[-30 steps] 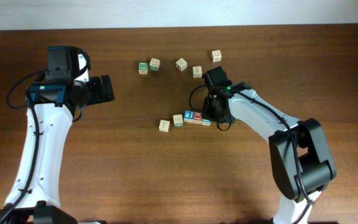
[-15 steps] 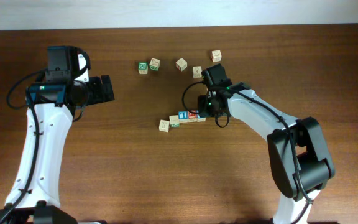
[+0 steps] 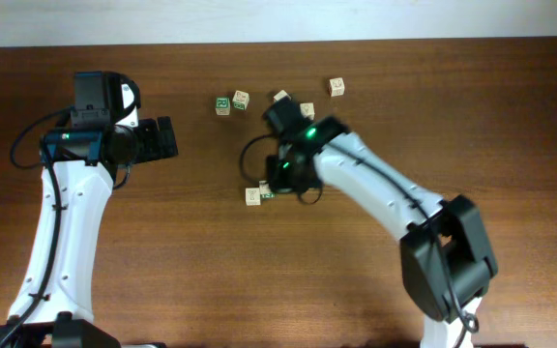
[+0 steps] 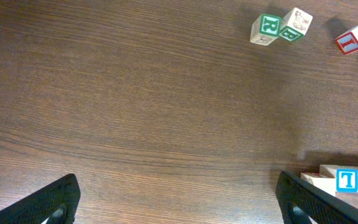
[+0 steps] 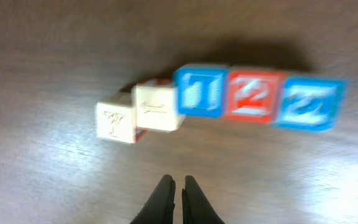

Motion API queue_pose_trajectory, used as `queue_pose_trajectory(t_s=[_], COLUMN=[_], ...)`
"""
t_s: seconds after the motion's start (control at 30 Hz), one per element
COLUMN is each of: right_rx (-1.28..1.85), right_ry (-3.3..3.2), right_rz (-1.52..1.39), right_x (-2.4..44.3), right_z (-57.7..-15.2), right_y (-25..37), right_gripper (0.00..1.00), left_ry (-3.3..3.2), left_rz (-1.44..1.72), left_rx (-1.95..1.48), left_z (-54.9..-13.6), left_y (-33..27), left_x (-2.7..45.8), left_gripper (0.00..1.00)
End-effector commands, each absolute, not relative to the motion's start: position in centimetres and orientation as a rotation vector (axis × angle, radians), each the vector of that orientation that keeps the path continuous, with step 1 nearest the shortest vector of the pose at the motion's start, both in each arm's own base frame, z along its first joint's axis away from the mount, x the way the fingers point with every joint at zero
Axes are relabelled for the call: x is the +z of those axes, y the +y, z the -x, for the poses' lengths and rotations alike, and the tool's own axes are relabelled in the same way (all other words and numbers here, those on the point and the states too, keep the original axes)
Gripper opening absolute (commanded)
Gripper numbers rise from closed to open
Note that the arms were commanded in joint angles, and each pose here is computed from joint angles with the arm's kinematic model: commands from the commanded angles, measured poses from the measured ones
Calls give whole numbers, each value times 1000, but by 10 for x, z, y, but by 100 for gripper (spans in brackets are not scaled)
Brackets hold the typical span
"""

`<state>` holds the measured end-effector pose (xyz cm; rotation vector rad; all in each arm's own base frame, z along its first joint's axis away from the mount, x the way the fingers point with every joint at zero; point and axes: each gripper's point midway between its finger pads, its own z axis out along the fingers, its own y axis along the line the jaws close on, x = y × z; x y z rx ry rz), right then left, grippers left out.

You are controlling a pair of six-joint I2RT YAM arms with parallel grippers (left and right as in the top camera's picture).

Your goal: Rotate 5 blocks

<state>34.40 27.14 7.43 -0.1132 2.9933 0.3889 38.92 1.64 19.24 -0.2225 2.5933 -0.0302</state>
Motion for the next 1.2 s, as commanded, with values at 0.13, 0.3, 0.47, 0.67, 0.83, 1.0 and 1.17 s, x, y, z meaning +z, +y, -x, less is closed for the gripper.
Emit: queue_pose_trajectory(t_s=[0.13, 0.3, 0.47, 0.67, 0.83, 1.0, 1.17], right_rx=[282, 264, 254, 247, 246, 247, 248], right_ry=[3054, 3112, 3042, 2976, 2936, 2909, 2888], right_rz=[83, 18, 15, 10, 4, 1, -2], right_x=[40, 6, 5, 7, 9, 10, 12], right_z=[-302, -301, -316, -330, -338, -344, -349], right_y=[301, 304, 307, 309, 310, 311, 313], right_gripper=[11, 33, 36, 30, 30, 30, 30], left_ry=[2572, 2572, 2572, 2572, 2572, 2572, 2572], left_rz=[247, 247, 247, 247, 247, 247, 247], left_rx=[-29, -29, -29, -29, -29, -29, -29], left_z=[-392, -392, -392, -392, -392, -392, -392], left_y=[20, 20, 20, 20, 20, 20, 20], left_x=[200, 200, 200, 200, 200, 200, 200], left_gripper=[99, 99, 99, 99, 99, 99, 99])
